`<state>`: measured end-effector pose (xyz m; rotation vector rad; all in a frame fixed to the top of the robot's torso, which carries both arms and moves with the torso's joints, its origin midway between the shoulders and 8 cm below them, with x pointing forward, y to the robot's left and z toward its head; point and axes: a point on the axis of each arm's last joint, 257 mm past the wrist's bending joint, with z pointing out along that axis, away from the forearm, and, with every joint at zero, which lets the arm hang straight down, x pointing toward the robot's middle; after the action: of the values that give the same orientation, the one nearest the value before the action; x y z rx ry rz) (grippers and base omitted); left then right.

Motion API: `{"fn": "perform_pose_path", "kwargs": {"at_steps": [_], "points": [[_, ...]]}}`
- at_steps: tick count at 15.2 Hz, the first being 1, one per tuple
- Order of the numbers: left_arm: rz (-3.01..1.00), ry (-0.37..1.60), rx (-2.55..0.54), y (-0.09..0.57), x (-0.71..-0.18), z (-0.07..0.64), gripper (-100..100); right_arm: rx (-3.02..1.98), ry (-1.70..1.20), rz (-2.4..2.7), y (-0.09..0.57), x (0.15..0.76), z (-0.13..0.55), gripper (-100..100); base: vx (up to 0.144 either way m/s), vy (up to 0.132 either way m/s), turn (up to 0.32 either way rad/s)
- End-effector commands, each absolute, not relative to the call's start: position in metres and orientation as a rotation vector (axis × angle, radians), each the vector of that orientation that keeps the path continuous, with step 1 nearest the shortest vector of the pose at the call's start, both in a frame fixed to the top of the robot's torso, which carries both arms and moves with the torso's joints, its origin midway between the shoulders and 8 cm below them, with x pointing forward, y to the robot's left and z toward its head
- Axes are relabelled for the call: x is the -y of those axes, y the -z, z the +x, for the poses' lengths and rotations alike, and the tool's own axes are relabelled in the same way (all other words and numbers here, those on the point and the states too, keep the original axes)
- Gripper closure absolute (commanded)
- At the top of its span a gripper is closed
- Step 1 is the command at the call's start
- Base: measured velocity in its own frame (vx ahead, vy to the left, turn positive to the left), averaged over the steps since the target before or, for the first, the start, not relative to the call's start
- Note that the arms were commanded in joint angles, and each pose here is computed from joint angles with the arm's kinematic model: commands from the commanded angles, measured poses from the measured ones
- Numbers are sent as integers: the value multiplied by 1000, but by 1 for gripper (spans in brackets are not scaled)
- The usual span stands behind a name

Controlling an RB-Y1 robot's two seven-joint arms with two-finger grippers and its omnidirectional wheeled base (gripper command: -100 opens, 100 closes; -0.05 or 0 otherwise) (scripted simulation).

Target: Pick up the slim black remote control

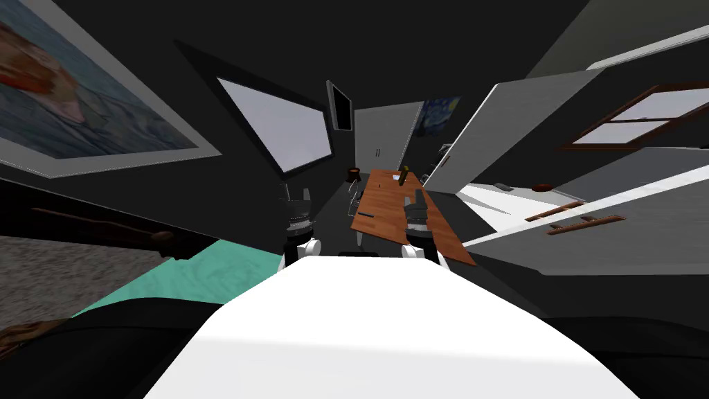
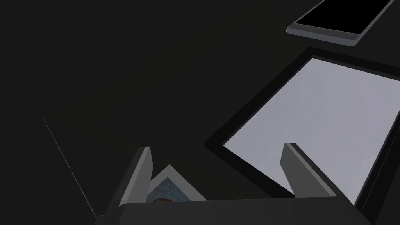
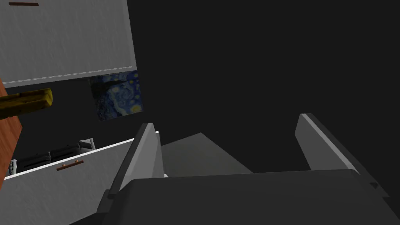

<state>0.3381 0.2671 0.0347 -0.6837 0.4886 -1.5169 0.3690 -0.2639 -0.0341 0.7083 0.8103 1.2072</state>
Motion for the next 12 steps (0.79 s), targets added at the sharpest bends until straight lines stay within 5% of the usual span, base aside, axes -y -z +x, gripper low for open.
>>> {"fn": "perform_pose_path", "kwargs": {"at_steps": [1, 6, 12], "points": [[-684, 1517, -489, -35, -267, 338, 0, -867, -1202, 677, 45, 257, 373, -100, -40, 48, 77], [-684, 1517, -488, -35, -267, 338, 0, -978, -1186, 622, 71, 243, 381, -100, -69, 122, 107], [-684, 1517, -488, -35, -267, 338, 0, -1166, -1146, 515, 122, 222, 390, -100, 5, 109, 130]]}}
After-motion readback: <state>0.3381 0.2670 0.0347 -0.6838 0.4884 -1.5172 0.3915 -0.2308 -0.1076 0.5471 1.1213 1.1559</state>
